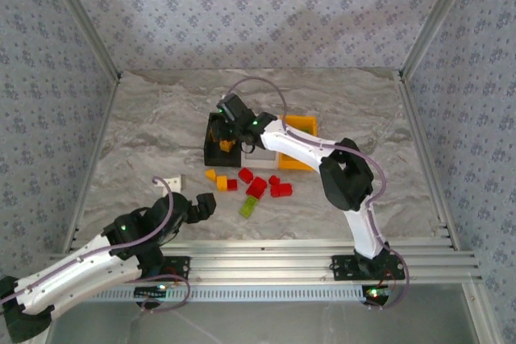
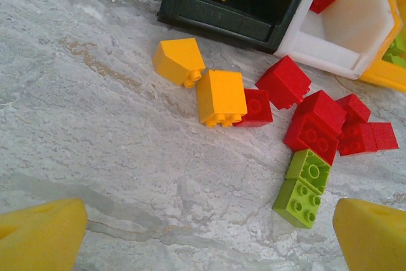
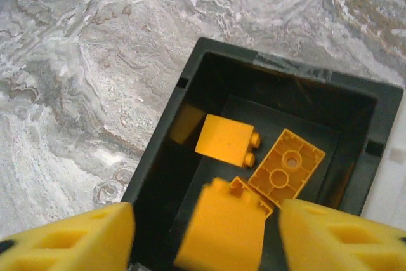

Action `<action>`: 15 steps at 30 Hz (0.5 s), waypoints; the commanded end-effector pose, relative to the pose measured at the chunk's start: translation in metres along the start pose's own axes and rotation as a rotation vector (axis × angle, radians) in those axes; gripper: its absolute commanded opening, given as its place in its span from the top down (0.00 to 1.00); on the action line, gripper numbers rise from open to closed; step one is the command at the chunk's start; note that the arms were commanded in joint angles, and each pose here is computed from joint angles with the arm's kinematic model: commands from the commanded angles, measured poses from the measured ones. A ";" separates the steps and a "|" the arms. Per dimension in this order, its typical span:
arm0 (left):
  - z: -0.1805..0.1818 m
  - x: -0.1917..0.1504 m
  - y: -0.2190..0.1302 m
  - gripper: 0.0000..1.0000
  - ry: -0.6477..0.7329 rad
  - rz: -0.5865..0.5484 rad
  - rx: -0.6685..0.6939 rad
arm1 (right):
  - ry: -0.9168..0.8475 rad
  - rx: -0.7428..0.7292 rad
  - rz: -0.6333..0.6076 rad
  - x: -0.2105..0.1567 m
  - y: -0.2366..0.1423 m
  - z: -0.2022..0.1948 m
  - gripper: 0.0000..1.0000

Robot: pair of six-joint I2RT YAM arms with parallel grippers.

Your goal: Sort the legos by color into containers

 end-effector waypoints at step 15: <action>-0.038 -0.003 0.026 0.14 0.124 0.059 -0.025 | -0.018 0.034 -0.206 -0.020 -0.124 0.020 0.27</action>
Point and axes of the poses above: each hand's point on the last joint's axis, 136 mm out from that joint toward the fingers, its own y axis out along the fingers, its own z axis along the line the jaws close on, x = y × z, the point moved 1 cm from there along -y, back along the fingers, and after that the axes turned 13 degrees about -y, right-handed, at the moved point
